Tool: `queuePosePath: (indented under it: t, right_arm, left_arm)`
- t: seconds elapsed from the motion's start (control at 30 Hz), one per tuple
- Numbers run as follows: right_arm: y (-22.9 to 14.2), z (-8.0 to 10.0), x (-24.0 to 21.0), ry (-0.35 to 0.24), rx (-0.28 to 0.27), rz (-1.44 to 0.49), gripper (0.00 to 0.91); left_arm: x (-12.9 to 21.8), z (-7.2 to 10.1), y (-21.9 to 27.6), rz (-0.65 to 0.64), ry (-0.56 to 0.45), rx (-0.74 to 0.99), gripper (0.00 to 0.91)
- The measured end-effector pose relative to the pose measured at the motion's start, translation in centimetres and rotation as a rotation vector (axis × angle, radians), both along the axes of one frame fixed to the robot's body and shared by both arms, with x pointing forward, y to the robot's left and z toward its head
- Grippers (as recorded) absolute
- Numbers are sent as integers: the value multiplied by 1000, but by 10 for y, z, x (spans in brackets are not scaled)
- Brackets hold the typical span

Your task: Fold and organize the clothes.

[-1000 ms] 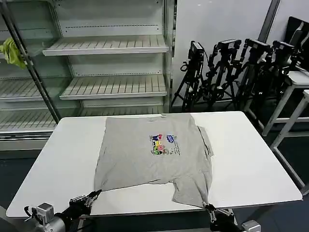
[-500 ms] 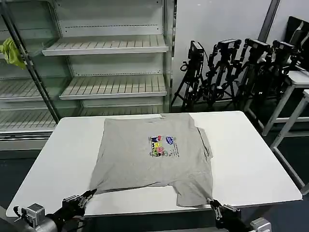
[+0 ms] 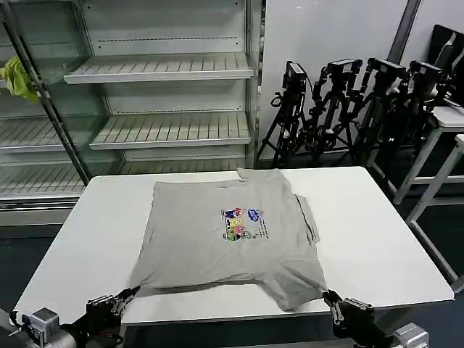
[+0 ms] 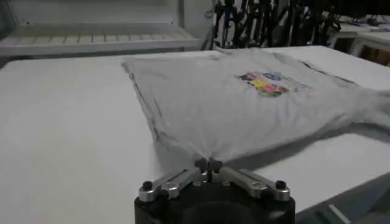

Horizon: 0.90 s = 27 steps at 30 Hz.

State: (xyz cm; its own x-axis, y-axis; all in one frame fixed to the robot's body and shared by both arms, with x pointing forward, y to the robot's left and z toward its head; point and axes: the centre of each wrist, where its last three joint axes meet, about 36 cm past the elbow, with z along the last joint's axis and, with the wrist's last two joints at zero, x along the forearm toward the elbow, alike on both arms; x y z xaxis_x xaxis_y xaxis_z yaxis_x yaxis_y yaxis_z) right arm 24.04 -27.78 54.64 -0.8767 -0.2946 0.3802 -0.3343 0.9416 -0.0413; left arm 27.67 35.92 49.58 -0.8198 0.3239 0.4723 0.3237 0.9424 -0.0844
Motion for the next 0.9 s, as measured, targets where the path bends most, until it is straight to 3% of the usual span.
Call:
queuePosePath:
  t: [0.37,0.9]
  right_arm:
    - [-5,-13,50,-83,-6,17,0]
    - [-24,-29,127,-129,-95,74,0]
  left_arm:
    - [36,-1,10,2,-85,-9,40]
    - [91,-16,19,-19,-88,10,40]
